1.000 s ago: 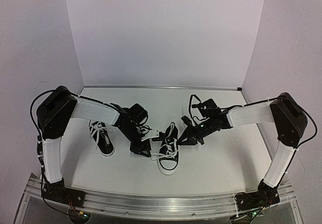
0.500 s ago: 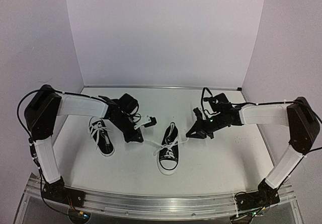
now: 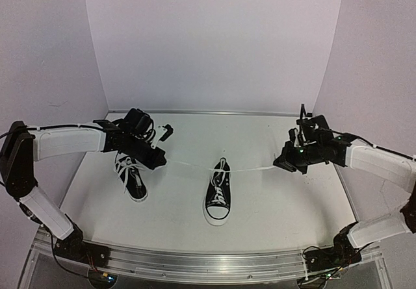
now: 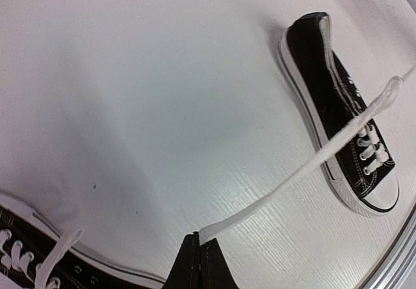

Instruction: Tie the shoes

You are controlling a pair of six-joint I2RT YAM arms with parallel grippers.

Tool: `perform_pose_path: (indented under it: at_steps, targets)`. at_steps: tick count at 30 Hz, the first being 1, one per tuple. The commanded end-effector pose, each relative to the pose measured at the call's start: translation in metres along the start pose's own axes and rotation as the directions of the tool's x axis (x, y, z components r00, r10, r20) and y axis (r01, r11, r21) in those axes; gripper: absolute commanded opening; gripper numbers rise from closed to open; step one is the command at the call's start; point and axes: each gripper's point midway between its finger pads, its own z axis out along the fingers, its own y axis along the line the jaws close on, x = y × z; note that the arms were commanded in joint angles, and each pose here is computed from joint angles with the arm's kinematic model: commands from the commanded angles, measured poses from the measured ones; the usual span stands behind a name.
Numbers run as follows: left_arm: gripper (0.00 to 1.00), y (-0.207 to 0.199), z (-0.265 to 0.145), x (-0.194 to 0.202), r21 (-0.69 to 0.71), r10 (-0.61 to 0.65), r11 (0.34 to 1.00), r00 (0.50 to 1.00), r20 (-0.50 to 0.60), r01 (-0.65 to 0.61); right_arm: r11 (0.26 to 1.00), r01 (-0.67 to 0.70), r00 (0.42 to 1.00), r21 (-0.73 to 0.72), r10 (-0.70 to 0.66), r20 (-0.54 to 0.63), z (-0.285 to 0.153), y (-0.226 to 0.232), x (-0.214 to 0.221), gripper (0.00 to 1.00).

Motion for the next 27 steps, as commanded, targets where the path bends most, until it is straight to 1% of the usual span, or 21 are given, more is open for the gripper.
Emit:
perform_pose_path:
  at_steps: [1,5,9,12,14,16,18,22,27]
  targets:
    - [0.0,0.026,-0.025,0.005,-0.1,-0.187,0.976,0.98,0.067,0.193,0.98,-0.081,0.996,0.18,0.073,0.048,-0.019,-0.045,0.011,0.0]
    - [0.0,0.024,-0.03,0.03,-0.093,-0.214,0.972,0.976,0.032,0.216,0.97,-0.117,0.993,0.211,0.115,0.025,-0.027,-0.065,0.036,0.0]
    - [0.0,0.026,-0.028,0.065,-0.124,-0.251,0.961,0.967,-0.034,0.246,0.96,-0.165,0.986,0.227,0.169,0.005,-0.03,-0.081,0.059,0.0]
    - [0.0,0.034,-0.025,0.086,-0.178,-0.282,0.947,0.957,-0.072,0.266,0.938,-0.212,0.977,0.274,0.204,0.057,-0.039,-0.097,0.062,0.0]
    - [0.0,0.043,-0.025,0.088,-0.237,-0.294,0.934,0.952,-0.08,0.269,0.923,-0.254,0.967,0.289,0.23,0.113,-0.044,-0.103,0.058,0.0]
    - [0.0,0.058,-0.024,0.09,-0.32,-0.317,0.906,0.945,-0.08,0.277,0.906,-0.291,0.954,0.307,0.251,0.164,-0.047,-0.109,0.053,0.0]
    - [0.0,0.066,-0.019,0.094,-0.371,-0.341,0.885,0.935,-0.102,0.282,0.891,-0.319,0.942,0.323,0.26,0.213,-0.05,-0.113,0.046,0.0]
    - [0.0,0.072,-0.009,0.093,-0.398,-0.368,0.869,0.922,-0.121,0.294,0.864,-0.36,0.918,0.351,0.262,0.298,-0.054,-0.12,0.031,0.0]
    - [0.0,0.086,-0.016,0.086,-0.458,-0.386,0.838,0.916,-0.111,0.297,0.839,-0.383,0.906,0.386,0.258,0.337,-0.054,-0.126,0.024,0.0]
